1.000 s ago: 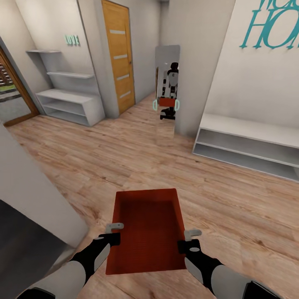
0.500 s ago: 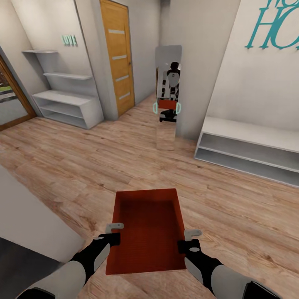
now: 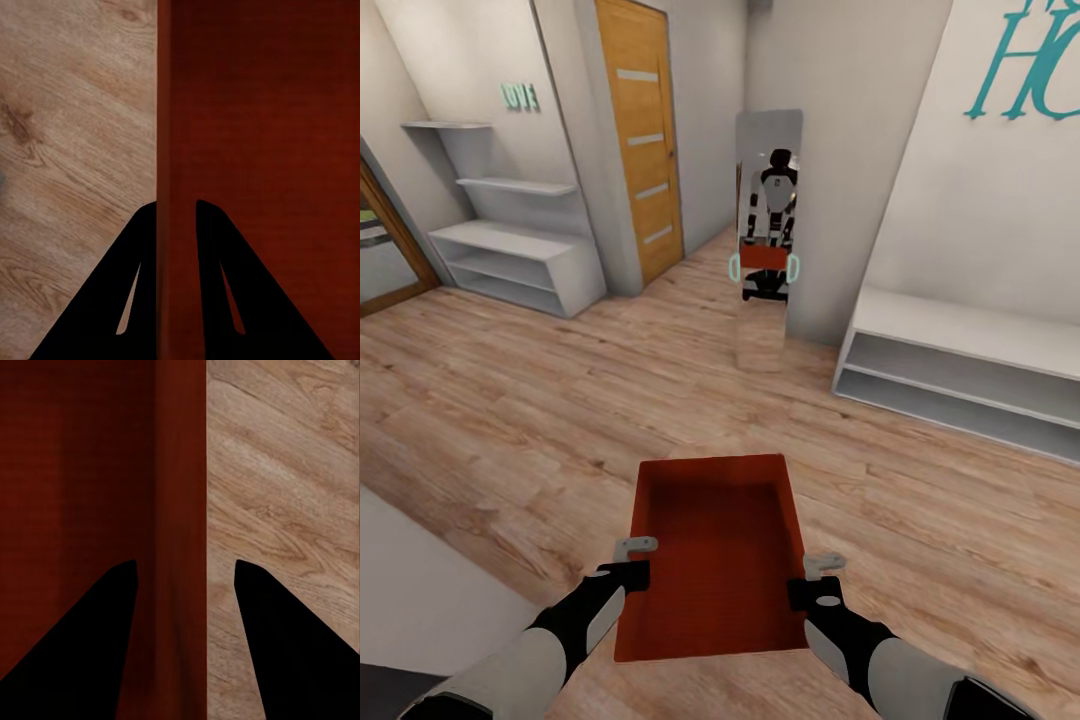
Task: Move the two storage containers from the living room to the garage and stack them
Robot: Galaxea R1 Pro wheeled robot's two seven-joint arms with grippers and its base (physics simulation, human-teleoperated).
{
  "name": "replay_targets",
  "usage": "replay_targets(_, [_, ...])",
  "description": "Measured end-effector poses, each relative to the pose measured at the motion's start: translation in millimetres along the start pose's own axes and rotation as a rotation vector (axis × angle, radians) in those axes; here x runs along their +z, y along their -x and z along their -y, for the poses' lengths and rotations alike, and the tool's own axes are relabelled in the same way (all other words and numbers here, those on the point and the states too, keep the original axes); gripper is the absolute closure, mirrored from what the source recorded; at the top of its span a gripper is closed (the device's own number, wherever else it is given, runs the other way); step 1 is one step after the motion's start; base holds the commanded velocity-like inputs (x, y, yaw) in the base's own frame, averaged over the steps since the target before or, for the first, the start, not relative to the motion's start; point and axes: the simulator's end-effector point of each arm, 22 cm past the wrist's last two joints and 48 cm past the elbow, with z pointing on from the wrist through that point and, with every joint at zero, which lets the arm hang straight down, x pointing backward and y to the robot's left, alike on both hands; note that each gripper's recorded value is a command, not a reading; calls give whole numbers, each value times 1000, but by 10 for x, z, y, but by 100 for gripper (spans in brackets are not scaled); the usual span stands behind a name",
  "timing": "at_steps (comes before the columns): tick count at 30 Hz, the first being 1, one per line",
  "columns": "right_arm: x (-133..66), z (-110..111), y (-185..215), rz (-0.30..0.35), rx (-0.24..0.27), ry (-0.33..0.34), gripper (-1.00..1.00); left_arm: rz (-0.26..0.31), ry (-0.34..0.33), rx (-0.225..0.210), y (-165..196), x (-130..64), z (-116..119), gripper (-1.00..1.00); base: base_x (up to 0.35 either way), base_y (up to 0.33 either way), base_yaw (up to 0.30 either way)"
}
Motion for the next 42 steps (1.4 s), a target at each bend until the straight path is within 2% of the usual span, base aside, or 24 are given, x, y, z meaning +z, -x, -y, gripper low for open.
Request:
replay_targets(8, [0, 1, 2, 0, -1, 0, 100, 0, 0, 0, 0, 0, 0, 100, 323, 0, 34])
replay_targets(20, [1, 4, 3, 1, -1, -1, 100, 1, 0, 0, 1, 0, 3, 100, 323, 0, 203])
replay_targets(42, [-1, -5, 0, -1, -1, 0, 100, -1, 1, 0, -2, 0, -7, 100, 323, 0, 15])
